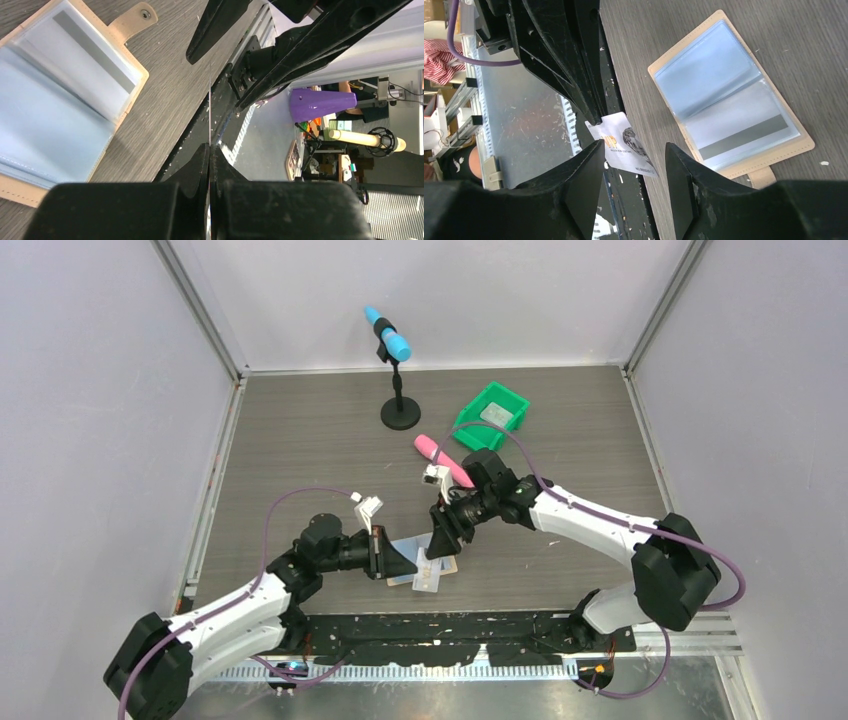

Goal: Take the credit cards out of the card holder
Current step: Remove the credit card from the card holder.

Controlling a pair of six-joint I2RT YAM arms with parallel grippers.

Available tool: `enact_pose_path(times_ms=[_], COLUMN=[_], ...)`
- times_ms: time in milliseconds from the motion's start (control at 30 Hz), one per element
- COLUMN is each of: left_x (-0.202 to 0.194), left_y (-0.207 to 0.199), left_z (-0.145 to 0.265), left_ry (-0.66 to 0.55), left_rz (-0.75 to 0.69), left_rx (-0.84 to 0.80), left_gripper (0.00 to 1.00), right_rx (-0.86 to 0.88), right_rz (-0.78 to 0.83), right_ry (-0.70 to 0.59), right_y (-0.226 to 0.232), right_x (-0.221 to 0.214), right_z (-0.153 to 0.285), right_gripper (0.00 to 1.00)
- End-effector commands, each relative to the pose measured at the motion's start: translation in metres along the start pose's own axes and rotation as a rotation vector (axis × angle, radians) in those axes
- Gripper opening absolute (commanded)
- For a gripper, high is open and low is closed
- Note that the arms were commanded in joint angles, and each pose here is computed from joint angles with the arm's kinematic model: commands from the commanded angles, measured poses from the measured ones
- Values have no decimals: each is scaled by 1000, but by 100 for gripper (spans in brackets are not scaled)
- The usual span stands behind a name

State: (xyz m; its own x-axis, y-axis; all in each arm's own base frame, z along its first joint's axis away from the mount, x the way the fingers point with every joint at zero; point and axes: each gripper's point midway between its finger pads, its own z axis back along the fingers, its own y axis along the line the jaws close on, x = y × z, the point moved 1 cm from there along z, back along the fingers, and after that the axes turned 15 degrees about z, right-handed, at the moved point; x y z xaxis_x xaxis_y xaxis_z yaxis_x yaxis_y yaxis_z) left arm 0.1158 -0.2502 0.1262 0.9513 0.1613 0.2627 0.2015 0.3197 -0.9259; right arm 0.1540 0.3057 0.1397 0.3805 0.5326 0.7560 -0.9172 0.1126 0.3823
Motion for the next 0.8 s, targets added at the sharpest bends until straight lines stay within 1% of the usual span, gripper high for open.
enact_pose_path(times_ms=[0, 67, 133, 167, 200, 233, 267, 300, 367, 433, 567, 667, 733, 767], left_x=[3, 4, 4, 4, 4, 4, 4, 5, 5, 7, 10, 14, 23, 26], left_y=[-17, -17, -17, -16, -16, -15, -14, -14, -14, -13, -9, -9, -9, -8], left_z=[0, 0, 0, -1, -1, -1, -2, -2, -2, -3, -1, 3, 7, 10], left_ry=[0, 0, 1, 2, 2, 1, -1, -2, -4, -8, -13, -29, -72, -90], left_rz=[-41, -43, -43, -41, -40, -38, -38, -38, -38, -41, -53, -84, -110, -124], left_rx=[-78, -81, -78, -76, -74, -71, -70, -71, -70, -58, -5, 39, 86, 109], left_gripper=[0, 0, 0, 0, 0, 0, 0, 0, 0, 1, 28, 54, 70, 96], right_rx=[62, 70, 82, 84, 89, 92, 102, 107, 120, 122, 85, 35, -3, -25], right_rz=[55, 57, 53, 54, 52, 55, 54, 56, 56, 53, 47, 27, -12, -24], right_ry=[-51, -49, -48, -49, -48, -49, -48, -50, -55, -57, -65, -77, -88, -94], right_y=[9, 11, 12, 12, 13, 14, 16, 16, 19, 21, 19, 12, 5, 1], right_x=[17, 15, 13, 13, 12, 12, 10, 10, 11, 11, 14, 19, 21, 22], right_z=[2, 2, 2, 2, 1, 1, 2, 2, 3, 4, 7, 12, 17, 20], right_gripper=[54, 50, 42, 33, 28, 20, 16, 9, 6, 5, 5, 5, 5, 5])
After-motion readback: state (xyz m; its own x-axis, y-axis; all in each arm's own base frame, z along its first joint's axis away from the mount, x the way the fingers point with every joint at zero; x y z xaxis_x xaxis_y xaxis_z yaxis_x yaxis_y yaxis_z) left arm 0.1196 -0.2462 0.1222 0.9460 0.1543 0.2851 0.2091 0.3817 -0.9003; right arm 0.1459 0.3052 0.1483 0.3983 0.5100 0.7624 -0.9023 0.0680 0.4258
